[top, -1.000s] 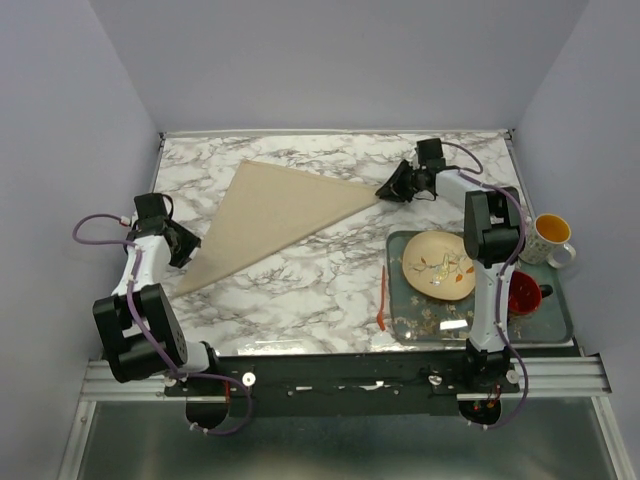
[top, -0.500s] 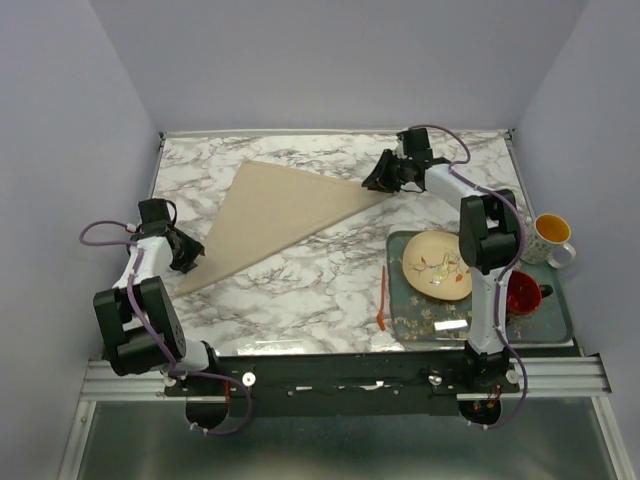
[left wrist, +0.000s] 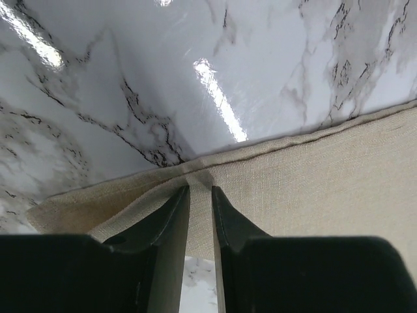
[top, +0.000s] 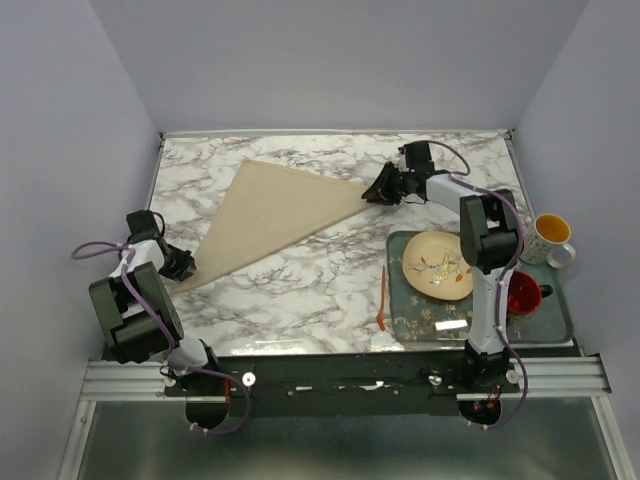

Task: Fold the napkin, place the utensils inside, and roll it up
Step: Fold the napkin

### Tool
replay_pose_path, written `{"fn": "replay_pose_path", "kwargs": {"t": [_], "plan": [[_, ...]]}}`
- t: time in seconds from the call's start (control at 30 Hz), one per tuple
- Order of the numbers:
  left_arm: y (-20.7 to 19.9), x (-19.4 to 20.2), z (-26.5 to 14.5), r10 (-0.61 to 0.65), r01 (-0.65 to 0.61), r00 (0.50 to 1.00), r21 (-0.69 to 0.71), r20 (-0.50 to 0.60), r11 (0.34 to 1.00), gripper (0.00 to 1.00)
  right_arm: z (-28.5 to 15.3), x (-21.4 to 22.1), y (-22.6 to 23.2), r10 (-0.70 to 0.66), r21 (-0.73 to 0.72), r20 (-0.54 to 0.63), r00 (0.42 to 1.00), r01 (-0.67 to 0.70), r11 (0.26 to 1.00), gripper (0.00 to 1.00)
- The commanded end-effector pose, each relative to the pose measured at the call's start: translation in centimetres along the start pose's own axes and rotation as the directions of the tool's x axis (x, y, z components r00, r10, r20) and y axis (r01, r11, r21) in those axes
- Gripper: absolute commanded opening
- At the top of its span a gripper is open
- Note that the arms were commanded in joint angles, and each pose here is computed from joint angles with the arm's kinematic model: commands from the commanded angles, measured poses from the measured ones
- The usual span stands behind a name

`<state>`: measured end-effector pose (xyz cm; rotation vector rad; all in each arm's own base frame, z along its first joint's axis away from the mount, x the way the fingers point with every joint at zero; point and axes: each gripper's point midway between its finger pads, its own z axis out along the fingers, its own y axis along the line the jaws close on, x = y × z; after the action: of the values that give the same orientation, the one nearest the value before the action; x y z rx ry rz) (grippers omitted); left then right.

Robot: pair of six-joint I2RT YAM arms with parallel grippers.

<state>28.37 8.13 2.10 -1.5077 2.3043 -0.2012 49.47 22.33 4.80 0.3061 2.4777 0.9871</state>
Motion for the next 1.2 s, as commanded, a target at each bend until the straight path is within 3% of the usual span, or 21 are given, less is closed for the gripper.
{"fn": "replay_pose_path", "kwargs": {"t": [0.0, 0.23, 0.47, 0.73, 0.87, 1.03, 1.17], "plan": [[3.7, 0.9, 0.0, 0.0, -0.001, 1.0, -0.113, -0.008, 0.994, 0.3, -0.4, -1.5, -2.3, 0.061, 0.029, 0.023, 0.998, -0.062, 0.998, 0.34], [1.2, -0.2, -3.9, -0.011, 0.011, 0.997, 0.008, 0.072, 1.0, 0.36, -1.4, -2.0, 1.8, -0.036, -0.026, 0.045, 0.998, 0.037, 0.999, 0.34], [2.6, 0.7, -3.4, -0.055, 0.057, 0.997, -0.04, 0.049, 0.998, 0.36, 0.9, 4.2, 9.8, -0.123, -0.17, -0.083, 0.989, 0.107, 0.98, 0.35], [6.5, 0.8, -1.3, -0.096, 0.104, 0.994, -0.196, 0.047, 0.975, 0.36, 2.6, 7.0, 6.7, -0.07, -0.134, -0.162, 0.984, 0.049, 0.99, 0.35], [7.2, 1.3, -1.6, -0.109, 0.115, 0.993, -0.209, 0.042, 0.971, 0.36, 1.9, 6.7, 5.7, -0.076, -0.103, -0.139, 0.987, 0.062, 0.993, 0.35], [3.1, -0.7, -5.5, -0.052, 0.055, 0.984, -0.017, 0.17, 0.998, 0.36, 1.1, 6.7, 9.1, -0.134, -0.166, -0.125, 0.983, 0.112, 0.98, 0.36], [-4.2, 2.4, -6.8, 0.071, -0.101, 0.987, 0.211, 0.145, 0.972, 0.36, 2.0, 10.3, 13.8, -0.192, -0.237, -0.17, 0.967, 0.149, 0.96, 0.36]]}}
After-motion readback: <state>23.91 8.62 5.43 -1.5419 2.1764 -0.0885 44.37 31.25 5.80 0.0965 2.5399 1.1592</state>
